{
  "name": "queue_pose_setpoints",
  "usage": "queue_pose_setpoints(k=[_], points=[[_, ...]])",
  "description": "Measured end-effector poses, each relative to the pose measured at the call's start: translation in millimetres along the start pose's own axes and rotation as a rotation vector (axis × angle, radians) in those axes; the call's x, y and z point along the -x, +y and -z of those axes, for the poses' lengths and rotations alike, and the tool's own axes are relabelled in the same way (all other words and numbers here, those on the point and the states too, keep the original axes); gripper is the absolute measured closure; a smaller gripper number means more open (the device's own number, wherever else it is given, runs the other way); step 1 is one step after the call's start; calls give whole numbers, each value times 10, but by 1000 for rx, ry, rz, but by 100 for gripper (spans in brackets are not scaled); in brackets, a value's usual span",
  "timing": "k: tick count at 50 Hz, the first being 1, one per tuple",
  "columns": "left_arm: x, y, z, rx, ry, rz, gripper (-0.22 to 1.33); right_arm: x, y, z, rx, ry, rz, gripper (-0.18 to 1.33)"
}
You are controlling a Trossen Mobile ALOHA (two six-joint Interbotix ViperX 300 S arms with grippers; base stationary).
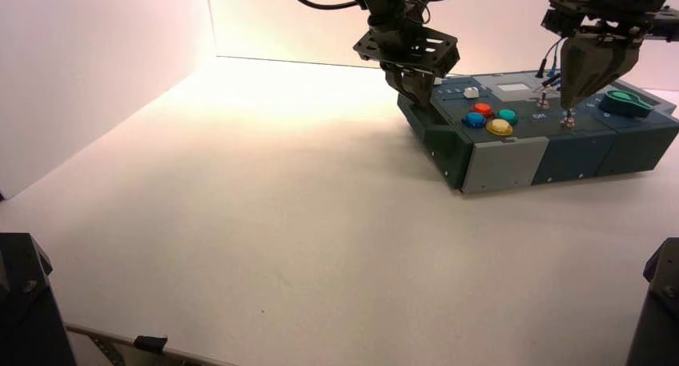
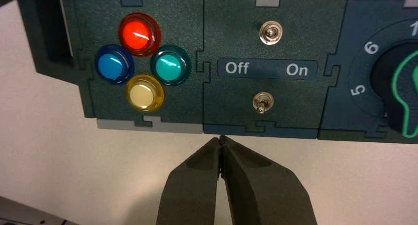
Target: Flip the bottom switch on with the right gripper.
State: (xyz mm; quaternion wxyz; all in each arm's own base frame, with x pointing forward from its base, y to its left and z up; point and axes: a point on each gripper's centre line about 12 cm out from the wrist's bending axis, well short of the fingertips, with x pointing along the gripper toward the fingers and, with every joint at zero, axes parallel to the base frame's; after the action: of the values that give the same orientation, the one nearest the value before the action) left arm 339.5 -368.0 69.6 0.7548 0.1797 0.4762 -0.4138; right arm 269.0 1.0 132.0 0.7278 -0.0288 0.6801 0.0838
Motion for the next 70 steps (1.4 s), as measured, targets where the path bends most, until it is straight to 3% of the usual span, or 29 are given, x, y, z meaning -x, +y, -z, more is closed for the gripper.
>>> queue_pose_setpoints(k=[44,54,61,70], points=[[-6,2,1,-3,-1,-1,128,-156,-155,-164,-8,36,52,129],[-6,2,-1,-1,-3,-1,128,-148,-179,-169,-23,39,83,129],[-11,4,-2,-3,-3,-2,128,-138,-228,-164,-30,46,135,130],[-13,6,-11,-5,-6,-3,128,-137,-238,-161,-34,49,144,130]])
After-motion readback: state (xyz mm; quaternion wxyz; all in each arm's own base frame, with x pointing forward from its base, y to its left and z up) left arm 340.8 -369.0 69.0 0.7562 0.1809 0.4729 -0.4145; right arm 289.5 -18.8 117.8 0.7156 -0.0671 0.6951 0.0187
